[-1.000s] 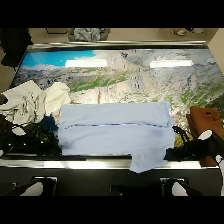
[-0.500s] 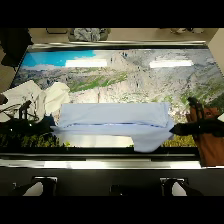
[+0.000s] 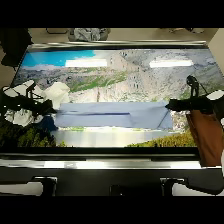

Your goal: Fold the shirts.

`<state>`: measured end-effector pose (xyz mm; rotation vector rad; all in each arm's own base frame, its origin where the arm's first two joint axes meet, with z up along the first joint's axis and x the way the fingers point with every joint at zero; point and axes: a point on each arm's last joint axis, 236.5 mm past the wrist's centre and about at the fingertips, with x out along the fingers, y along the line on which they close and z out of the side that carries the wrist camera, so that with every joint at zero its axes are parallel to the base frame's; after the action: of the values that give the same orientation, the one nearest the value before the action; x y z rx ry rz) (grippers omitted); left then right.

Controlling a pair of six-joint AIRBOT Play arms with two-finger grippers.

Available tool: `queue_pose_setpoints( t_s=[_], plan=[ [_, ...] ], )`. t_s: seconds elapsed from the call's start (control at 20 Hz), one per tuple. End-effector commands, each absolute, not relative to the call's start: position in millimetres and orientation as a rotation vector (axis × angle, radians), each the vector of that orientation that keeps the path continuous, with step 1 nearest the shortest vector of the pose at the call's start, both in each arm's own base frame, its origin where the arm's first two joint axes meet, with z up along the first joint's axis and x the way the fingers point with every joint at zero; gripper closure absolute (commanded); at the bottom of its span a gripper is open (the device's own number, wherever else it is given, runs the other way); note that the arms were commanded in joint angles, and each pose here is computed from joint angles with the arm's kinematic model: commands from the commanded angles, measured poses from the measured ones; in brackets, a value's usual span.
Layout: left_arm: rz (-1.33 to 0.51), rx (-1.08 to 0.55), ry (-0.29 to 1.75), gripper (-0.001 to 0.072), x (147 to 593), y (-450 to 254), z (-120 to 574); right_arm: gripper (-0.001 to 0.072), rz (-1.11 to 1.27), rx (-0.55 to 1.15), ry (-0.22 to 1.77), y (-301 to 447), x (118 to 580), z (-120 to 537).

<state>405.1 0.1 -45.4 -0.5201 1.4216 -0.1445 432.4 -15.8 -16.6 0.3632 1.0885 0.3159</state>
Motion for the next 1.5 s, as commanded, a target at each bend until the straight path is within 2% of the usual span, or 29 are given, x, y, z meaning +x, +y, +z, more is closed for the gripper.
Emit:
queue_pose_setpoints(
  t_s=[0.0,0.15,0.2,0.25,0.3,0.35,0.5,0.6,0.8,1.2,1.45],
  plan=[
    [-0.158,-0.527,1.458,0.0681,424.6,-10.8,-75.1,0.0667,0.298,0.441,1.077,-15.2,453.8,-40.5],
    [-0.154,-0.533,1.484,0.0677,425.3,-19.0,-90.6,0.0665,0.313,0.420,1.094,-15.7,452.7,-52.5],
    [-0.138,-0.552,1.490,0.0611,425.3,-20.3,-91.2,0.0643,0.300,0.407,1.084,-19.5,455.3,-52.5],
    [-0.135,-0.557,1.490,0.0345,426.1,-20.3,-88.5,0.0474,0.295,0.406,1.071,-21.7,458.2,-49.2],
    [-0.143,-0.546,1.499,0.0074,425.5,-18.8,-82.3,0.0199,0.318,0.376,1.058,-23.7,460.5,-41.6],
    [-0.149,-0.523,1.506,0.0047,425.4,-14.6,-73.3,0.0001,0.378,0.320,1.049,-23.1,459.8,-29.0],
    [-0.146,-0.430,1.447,0.0047,433.0,0.9,-30.1,0.0002,0.354,0.155,1.136,-70.7,442.4,-6.6],
    [-0.148,-0.403,1.356,0.0047,439.6,0.3,3.2,0.0000,0.263,0.160,1.244,-104.6,418.0,-18.9],
    [-0.189,-0.341,1.246,0.0047,436.1,-18.6,55.7,-0.0004,0.427,0.355,1.398,-75.7,387.9,-56.5],
    [-0.327,-0.228,1.150,0.0047,417.3,-86.2,109.4,-0.0004,0.589,0.662,1.368,-29.5,404.7,-87.1],
    [-0.403,-0.180,1.155,0.0047,407.8,-121.7,112.2,-0.0002,0.679,0.722,1.321,-14.4,409.0,-80.4]
  ],
)
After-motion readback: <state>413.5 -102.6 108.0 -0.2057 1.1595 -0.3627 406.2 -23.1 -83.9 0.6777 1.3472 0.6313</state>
